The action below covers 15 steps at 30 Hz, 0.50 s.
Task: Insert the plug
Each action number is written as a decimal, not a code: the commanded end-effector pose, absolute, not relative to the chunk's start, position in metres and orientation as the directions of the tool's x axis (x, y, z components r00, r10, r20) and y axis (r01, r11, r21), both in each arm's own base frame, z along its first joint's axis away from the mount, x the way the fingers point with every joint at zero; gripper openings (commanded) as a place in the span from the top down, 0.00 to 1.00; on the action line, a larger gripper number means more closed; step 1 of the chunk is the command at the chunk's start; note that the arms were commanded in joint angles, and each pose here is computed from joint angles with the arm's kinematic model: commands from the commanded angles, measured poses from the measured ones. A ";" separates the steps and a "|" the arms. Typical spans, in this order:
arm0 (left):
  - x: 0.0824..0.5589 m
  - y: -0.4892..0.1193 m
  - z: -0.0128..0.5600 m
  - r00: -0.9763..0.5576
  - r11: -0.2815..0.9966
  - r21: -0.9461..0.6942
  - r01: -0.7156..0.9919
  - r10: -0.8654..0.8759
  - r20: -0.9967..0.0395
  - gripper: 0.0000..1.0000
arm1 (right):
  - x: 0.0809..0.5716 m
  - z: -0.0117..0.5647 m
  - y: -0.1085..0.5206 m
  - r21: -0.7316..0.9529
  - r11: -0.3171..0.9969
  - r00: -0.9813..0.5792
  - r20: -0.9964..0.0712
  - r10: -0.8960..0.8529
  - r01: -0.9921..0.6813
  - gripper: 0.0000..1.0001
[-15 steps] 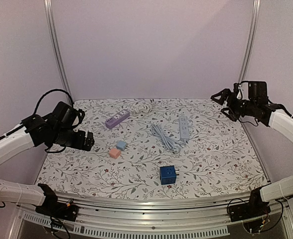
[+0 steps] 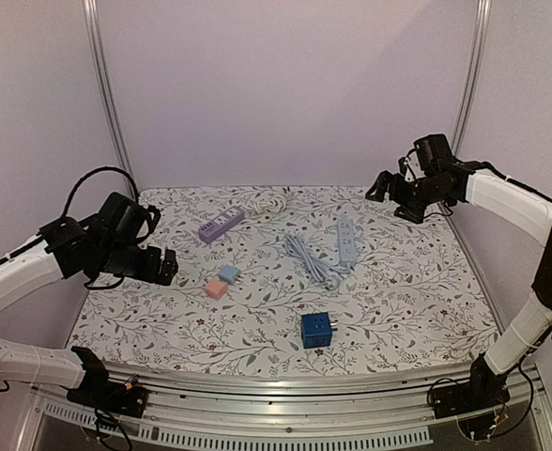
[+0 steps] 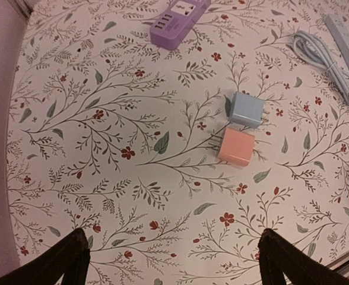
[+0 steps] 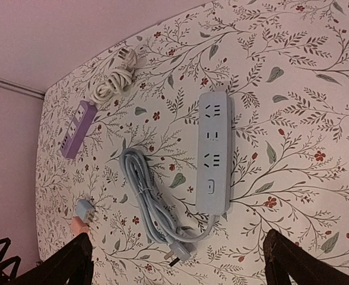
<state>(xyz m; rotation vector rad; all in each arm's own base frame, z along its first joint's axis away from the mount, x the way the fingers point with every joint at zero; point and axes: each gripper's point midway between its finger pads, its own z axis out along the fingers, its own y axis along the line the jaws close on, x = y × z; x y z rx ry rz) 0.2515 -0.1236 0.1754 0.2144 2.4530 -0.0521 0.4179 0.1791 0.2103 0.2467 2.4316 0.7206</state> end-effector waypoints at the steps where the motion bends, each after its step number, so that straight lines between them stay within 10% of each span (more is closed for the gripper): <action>1: 0.254 -0.142 0.185 -0.742 0.971 -0.034 0.239 0.160 -0.651 0.01 | 0.397 0.190 0.203 0.469 0.881 -0.860 -0.474 0.190 -0.063 0.01; 15: 0.272 -0.190 0.097 -0.887 0.952 -0.057 0.299 0.256 -0.385 0.04 | 0.396 0.165 0.263 0.530 0.840 -0.919 -0.379 0.107 -0.120 0.01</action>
